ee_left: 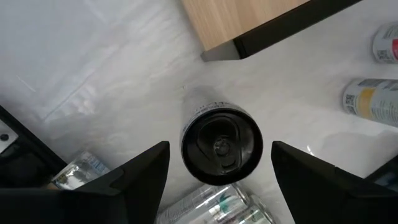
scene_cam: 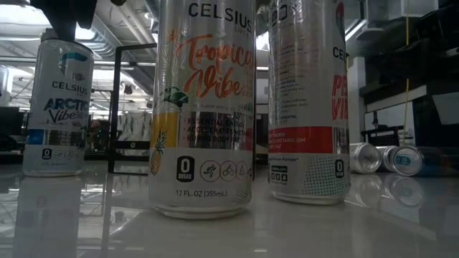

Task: Place canned beverage on shelf
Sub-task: Put the middle left blue soda can on the shelf

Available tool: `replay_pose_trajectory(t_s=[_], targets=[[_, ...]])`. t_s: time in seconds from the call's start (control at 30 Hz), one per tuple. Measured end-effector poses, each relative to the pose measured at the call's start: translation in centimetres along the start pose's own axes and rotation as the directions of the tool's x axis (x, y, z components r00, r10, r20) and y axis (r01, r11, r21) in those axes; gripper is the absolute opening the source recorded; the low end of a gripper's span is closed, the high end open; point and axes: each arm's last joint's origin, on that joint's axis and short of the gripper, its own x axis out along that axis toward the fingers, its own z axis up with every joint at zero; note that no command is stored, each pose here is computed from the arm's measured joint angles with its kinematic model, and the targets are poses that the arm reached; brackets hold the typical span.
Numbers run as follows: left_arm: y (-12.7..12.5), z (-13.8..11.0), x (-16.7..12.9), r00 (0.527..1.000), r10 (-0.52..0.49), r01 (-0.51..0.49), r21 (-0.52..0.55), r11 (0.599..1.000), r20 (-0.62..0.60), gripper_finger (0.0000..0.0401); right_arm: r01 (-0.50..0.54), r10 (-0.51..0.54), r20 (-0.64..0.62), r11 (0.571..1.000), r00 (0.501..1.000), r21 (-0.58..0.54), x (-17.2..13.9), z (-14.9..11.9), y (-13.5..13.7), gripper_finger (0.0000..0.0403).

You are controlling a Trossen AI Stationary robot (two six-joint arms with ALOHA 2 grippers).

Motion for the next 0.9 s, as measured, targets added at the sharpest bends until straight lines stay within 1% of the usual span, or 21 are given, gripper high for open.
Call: replay_pose_trajectory(t_s=[0.27, 0.43, 0.63, 0.9], targets=[[-0.1, -0.1, 0.2, 1.000, 0.007, -0.007, 0.007, 1.000, 0.008, 0.0275, 0.000, 0.000, 0.000, 1.000, 1.000, 0.000, 0.0, 0.0, 0.0, 0.0002], [0.1, -0.4, 1.5, 0.999, 0.037, -0.037, 0.010, 0.999, -0.015, 0.0275, 0.000, 0.000, 0.000, 1.000, 1.000, 0.000, 0.0, 0.0, 0.0, 0.0002], [0.0, -0.6, 2.8, 0.999, 0.001, -0.001, 0.007, 1.000, -0.051, 0.0275, 0.000, 0.000, 0.000, 1.000, 1.000, 0.000, 0.0, 0.0, 0.0, 0.0002], [0.0, -0.6, 2.9, 0.998, -0.005, 0.005, 0.006, 1.000, -0.055, 0.0275, 0.000, 0.000, 0.000, 1.000, 1.000, 0.000, 0.0, 0.0, 0.0, 0.0002]])
